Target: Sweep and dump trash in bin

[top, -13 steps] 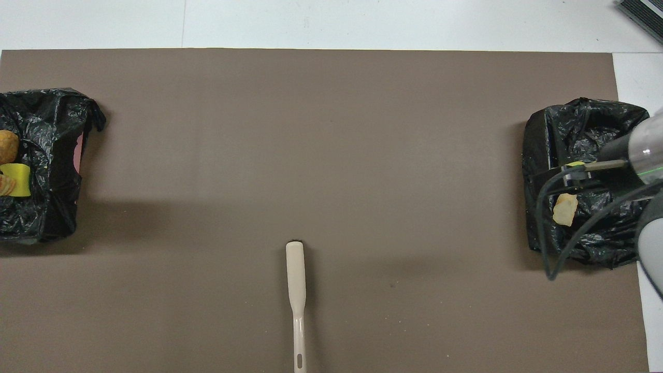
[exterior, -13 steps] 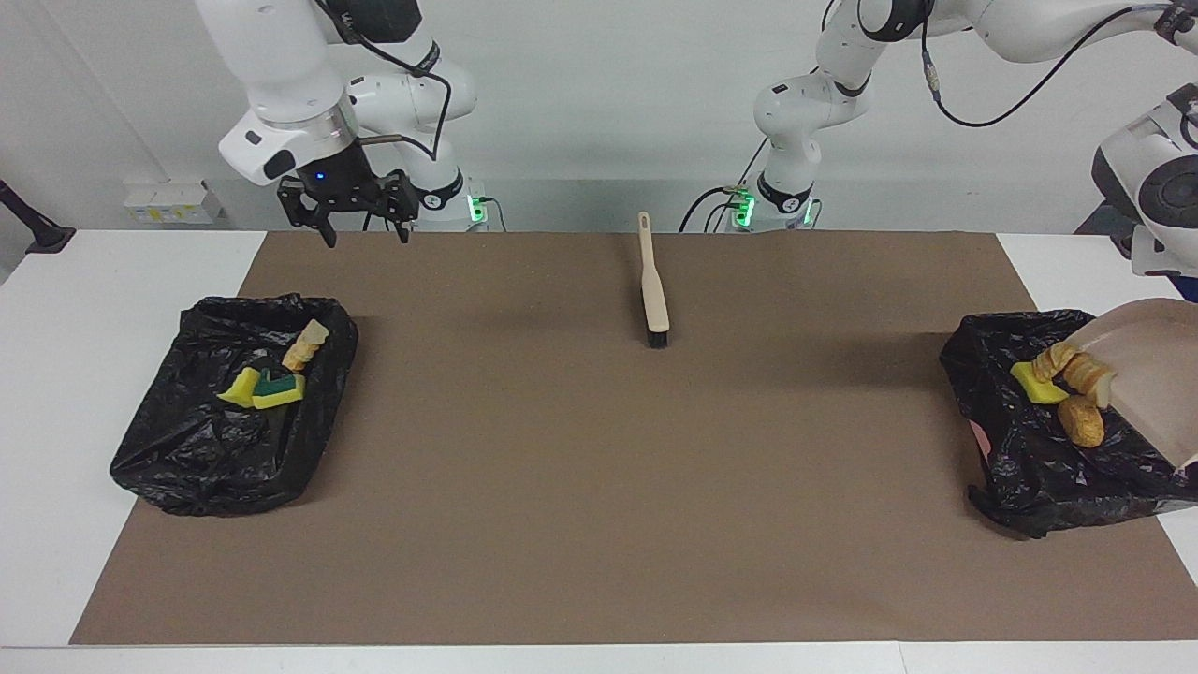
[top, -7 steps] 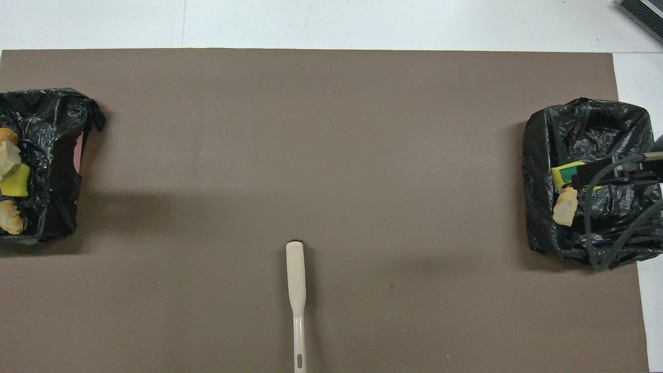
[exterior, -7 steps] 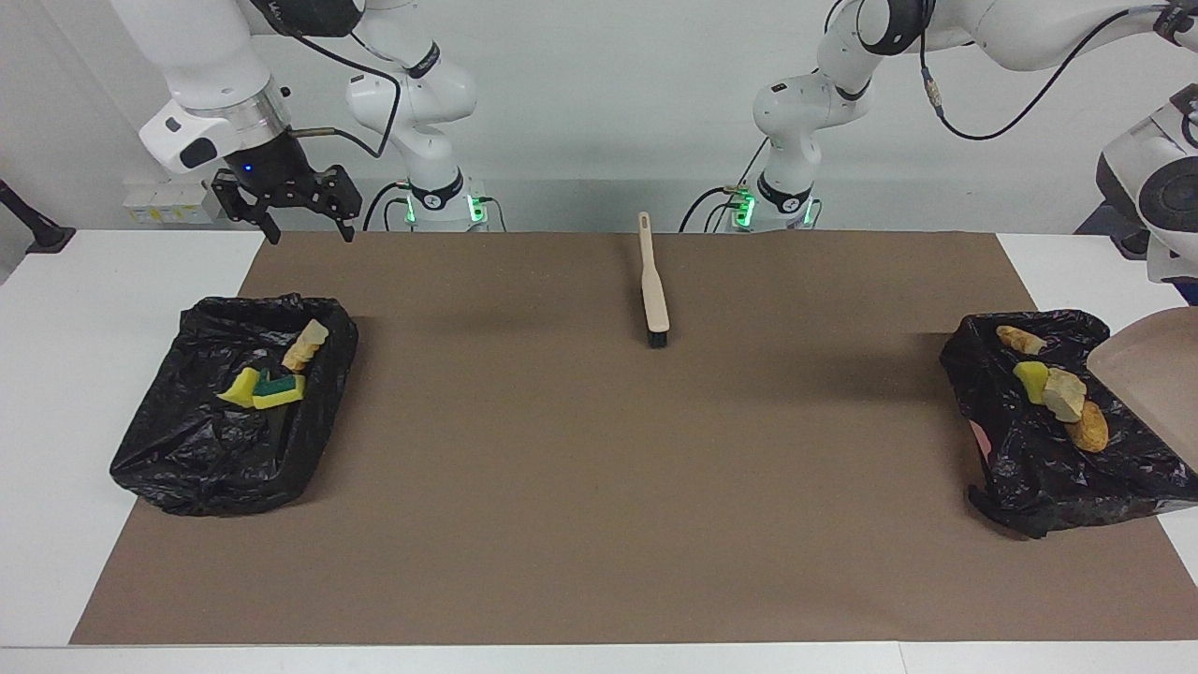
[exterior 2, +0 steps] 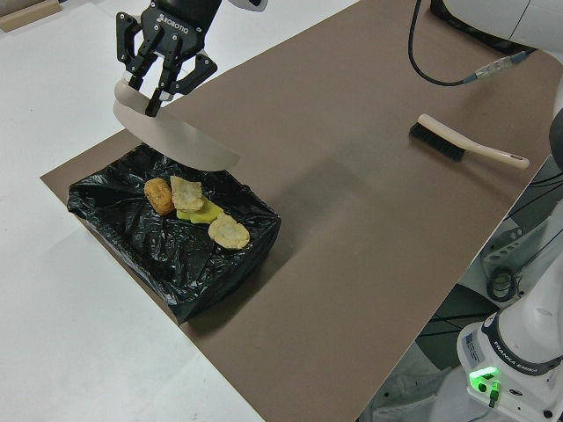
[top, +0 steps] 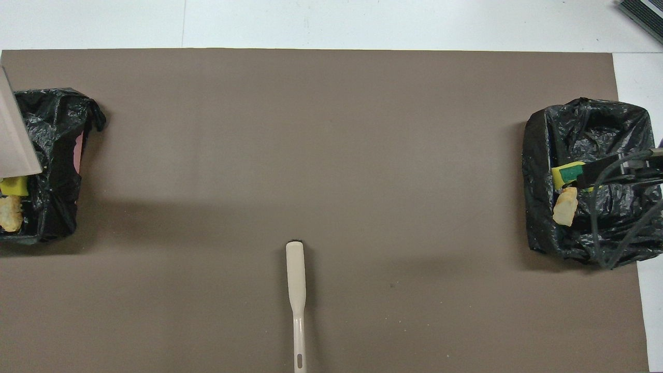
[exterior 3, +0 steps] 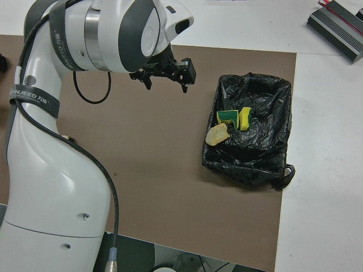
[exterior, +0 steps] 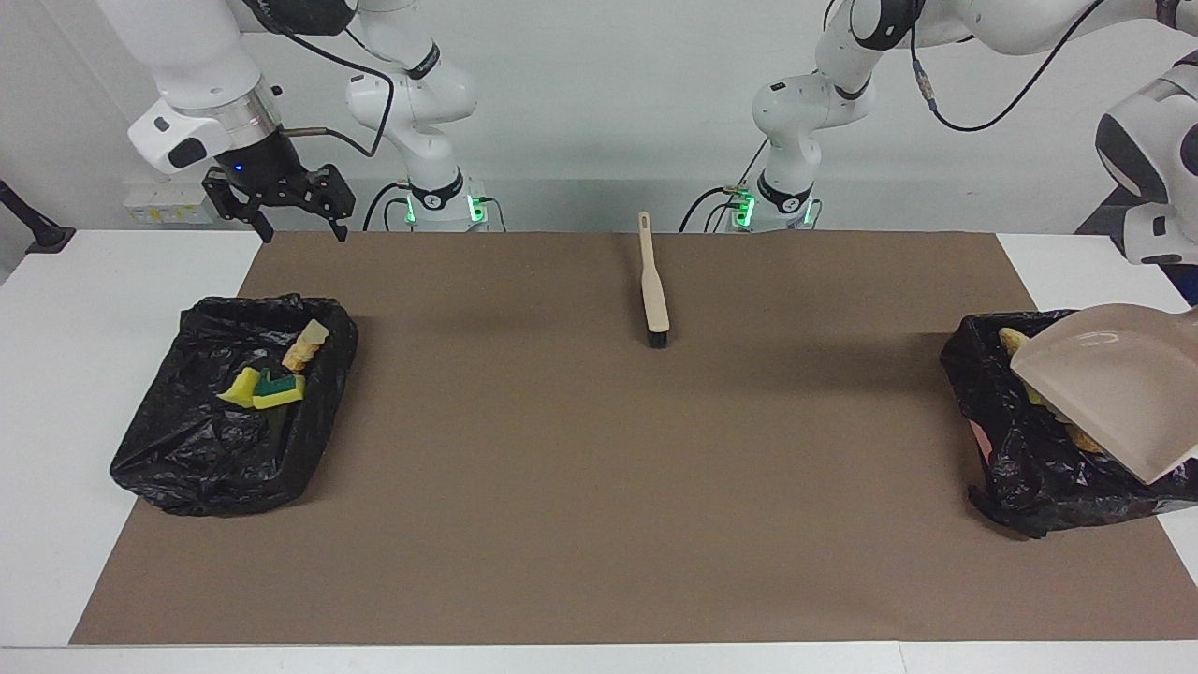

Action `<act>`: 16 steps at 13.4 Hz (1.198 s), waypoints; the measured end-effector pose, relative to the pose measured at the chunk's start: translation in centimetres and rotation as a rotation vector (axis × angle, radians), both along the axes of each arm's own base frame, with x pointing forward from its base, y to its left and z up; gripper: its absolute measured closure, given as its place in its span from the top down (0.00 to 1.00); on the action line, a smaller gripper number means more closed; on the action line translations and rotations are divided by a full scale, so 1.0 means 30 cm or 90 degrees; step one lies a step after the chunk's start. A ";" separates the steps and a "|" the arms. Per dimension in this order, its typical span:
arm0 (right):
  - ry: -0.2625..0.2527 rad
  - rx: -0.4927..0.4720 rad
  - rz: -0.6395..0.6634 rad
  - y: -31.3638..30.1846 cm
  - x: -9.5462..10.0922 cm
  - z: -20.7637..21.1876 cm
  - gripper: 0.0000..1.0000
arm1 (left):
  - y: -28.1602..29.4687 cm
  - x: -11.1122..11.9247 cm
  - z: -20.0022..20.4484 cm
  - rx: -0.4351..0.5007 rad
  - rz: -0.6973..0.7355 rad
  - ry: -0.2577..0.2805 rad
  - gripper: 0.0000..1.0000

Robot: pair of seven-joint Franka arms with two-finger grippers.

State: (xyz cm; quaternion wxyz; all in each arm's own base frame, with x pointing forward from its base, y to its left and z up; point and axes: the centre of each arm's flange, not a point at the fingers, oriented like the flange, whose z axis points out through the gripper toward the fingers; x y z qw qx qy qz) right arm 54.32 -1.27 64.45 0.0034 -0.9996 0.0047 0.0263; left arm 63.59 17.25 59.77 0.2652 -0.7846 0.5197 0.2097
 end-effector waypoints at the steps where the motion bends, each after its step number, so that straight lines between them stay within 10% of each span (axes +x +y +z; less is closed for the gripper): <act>1: -0.001 0.000 -0.003 0.002 0.000 0.003 1.00 | -0.009 -0.013 0.006 -0.044 0.025 -0.021 0.31; 12: -0.003 0.000 -0.007 0.030 0.000 0.008 1.00 | -0.985 -0.054 -0.104 -0.352 0.543 -0.297 0.31; 16: -0.003 0.000 -0.007 0.030 0.000 0.008 1.00 | -1.311 -0.063 -0.263 -0.409 0.628 -0.265 0.31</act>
